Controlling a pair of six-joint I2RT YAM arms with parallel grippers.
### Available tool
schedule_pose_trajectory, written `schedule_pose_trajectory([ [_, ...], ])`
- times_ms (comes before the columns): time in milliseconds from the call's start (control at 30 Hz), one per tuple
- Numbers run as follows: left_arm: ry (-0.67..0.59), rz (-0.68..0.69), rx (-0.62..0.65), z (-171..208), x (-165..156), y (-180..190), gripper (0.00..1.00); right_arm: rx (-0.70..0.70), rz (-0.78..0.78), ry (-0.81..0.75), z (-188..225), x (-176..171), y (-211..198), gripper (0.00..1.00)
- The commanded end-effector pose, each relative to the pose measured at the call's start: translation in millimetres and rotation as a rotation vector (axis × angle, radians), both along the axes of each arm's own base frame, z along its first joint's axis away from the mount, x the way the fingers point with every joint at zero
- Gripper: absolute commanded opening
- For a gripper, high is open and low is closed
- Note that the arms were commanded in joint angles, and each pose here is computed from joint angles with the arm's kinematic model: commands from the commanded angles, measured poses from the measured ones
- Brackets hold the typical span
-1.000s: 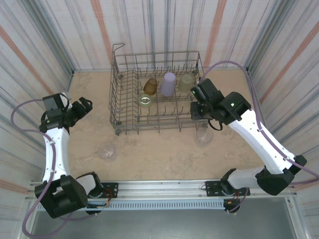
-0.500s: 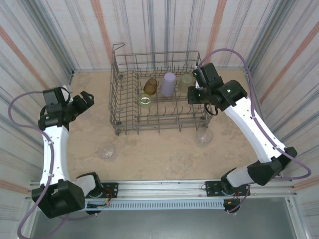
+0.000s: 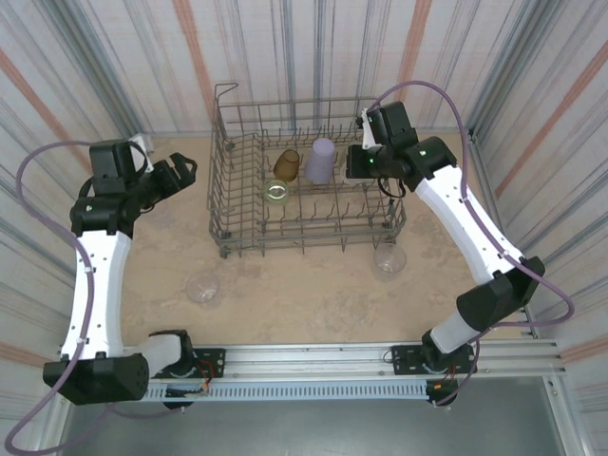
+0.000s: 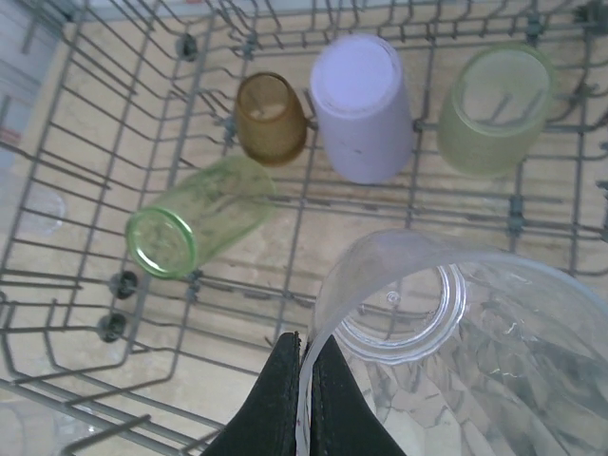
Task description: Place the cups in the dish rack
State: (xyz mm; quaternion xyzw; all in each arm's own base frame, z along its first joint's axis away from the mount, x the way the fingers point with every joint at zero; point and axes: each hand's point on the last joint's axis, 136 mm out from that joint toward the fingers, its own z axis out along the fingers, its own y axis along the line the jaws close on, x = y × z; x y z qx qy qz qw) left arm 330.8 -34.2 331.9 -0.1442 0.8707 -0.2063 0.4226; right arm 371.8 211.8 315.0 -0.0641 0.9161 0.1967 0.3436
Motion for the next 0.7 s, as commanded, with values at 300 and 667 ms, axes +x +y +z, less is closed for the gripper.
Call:
schedule_pose_trajectory([
  [300, 0.011, -0.094, 0.001, 16, 1, -41, 0.99, 0.263, 0.145, -0.063, 17, 24, 47, 0.00],
  [667, -0.032, -0.206, -0.069, 35, 10, -86, 0.99, 0.568, 0.189, -0.050, 19, 36, 65, 0.00],
])
